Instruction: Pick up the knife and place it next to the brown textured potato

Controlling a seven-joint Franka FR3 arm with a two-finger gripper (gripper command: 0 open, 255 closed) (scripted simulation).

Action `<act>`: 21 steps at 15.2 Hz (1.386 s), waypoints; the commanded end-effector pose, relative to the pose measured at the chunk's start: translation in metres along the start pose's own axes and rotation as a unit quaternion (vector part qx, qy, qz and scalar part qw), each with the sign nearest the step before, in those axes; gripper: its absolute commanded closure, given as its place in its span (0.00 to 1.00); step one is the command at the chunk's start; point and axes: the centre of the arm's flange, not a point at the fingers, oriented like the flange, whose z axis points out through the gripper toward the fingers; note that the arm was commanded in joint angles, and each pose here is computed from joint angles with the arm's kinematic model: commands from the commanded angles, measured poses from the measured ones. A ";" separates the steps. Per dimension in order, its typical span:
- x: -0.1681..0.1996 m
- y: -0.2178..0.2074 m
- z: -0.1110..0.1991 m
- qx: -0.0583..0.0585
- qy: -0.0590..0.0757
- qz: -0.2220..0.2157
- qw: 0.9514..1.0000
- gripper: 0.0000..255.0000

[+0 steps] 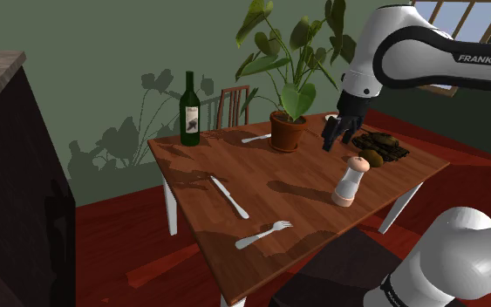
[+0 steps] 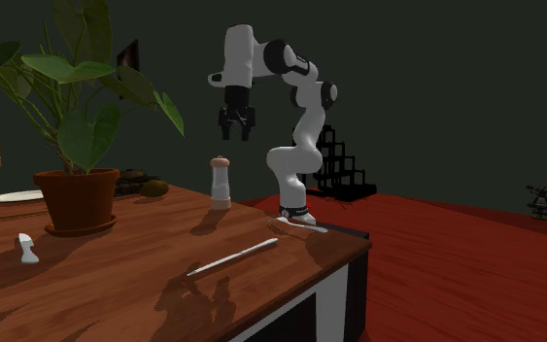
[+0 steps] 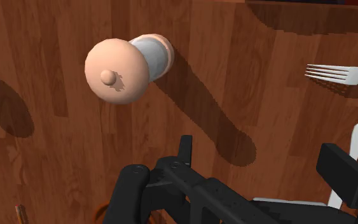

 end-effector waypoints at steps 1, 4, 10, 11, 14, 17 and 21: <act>0.000 0.000 0.000 0.000 0.000 0.000 1.000 0.00; 0.025 -0.023 0.022 0.010 -0.014 0.005 1.000 0.00; 0.075 -0.068 0.066 0.029 -0.041 0.016 0.999 0.00; 0.083 -0.076 0.073 0.032 -0.046 0.017 0.998 0.00; 0.108 -0.099 0.095 0.042 -0.059 0.023 0.997 0.00; 0.131 -0.122 0.118 0.052 -0.073 0.028 0.996 0.00; 0.163 -0.154 0.148 0.065 -0.091 0.035 0.993 0.00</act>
